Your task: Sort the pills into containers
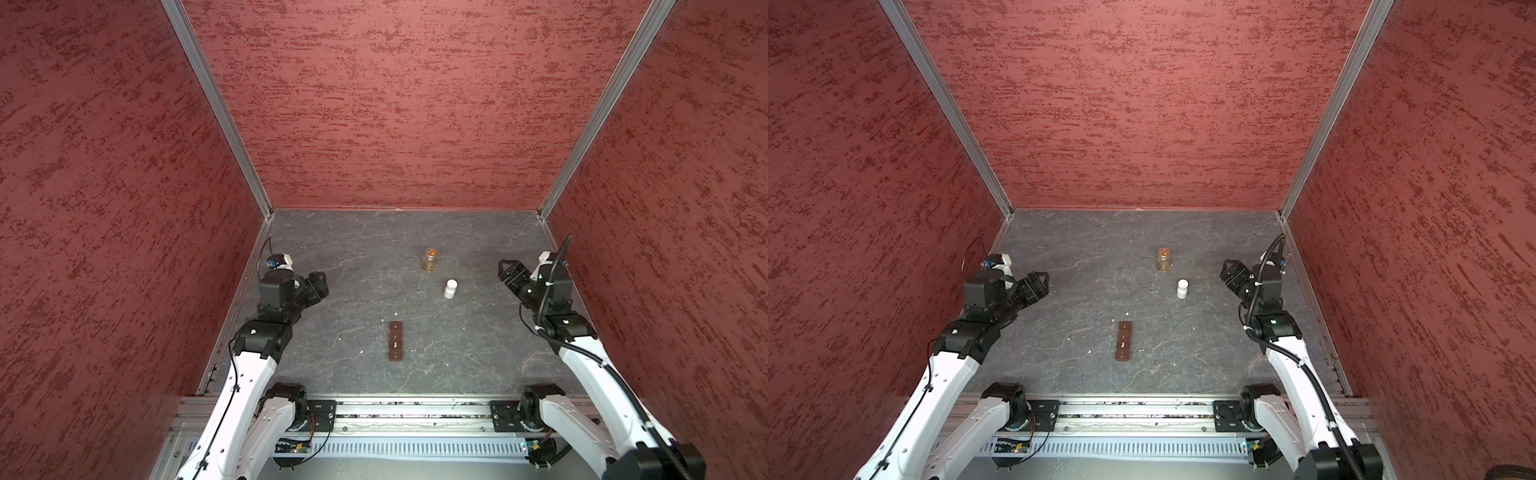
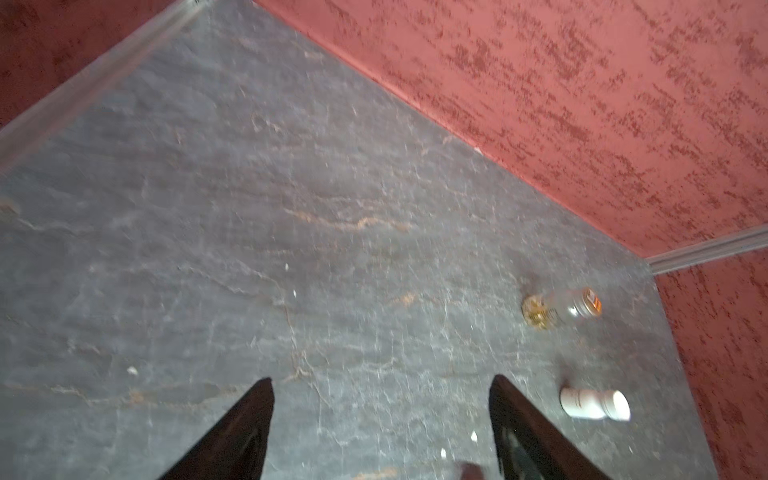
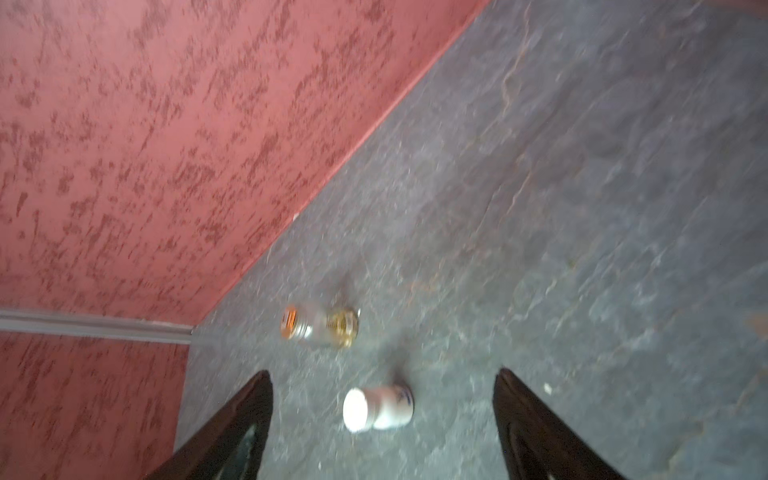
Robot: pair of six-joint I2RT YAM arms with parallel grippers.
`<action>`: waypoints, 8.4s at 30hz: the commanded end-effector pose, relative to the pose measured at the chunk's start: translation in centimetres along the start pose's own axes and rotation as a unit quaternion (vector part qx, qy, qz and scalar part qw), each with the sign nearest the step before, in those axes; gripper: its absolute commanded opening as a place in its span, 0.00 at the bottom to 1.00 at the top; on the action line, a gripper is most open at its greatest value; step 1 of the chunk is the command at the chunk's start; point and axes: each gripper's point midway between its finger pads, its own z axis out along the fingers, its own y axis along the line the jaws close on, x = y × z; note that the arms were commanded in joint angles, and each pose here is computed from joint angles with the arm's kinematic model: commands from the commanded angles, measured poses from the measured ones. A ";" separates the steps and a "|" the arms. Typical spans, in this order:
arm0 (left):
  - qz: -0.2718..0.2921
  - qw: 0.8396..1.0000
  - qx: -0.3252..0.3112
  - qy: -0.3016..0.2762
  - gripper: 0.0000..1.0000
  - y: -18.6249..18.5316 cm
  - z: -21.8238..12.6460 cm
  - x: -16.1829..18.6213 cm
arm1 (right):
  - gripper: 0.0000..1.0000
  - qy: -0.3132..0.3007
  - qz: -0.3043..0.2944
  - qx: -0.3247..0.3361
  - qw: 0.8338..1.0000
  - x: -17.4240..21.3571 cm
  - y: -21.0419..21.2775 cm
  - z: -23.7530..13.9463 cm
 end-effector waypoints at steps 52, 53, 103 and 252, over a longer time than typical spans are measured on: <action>-0.028 0.985 0.015 0.171 0.85 0.3 1.3 13.1 | 0.71 0.333 -0.232 0.161 0.900 36.2 6.5 -0.4; -0.028 0.985 0.016 0.171 0.85 0.2 1.3 13.1 | 0.71 0.334 -0.234 0.164 0.898 36.3 6.3 -0.3; -0.023 0.984 0.033 0.173 0.86 -0.5 1.1 12.8 | 0.47 0.337 -0.279 0.205 0.876 37.2 5.1 1.0; -0.032 0.879 0.399 0.257 0.02 -18.6 6.9 16.6 | 0.65 0.323 -0.194 -0.154 0.913 24.9 11.3 -1.0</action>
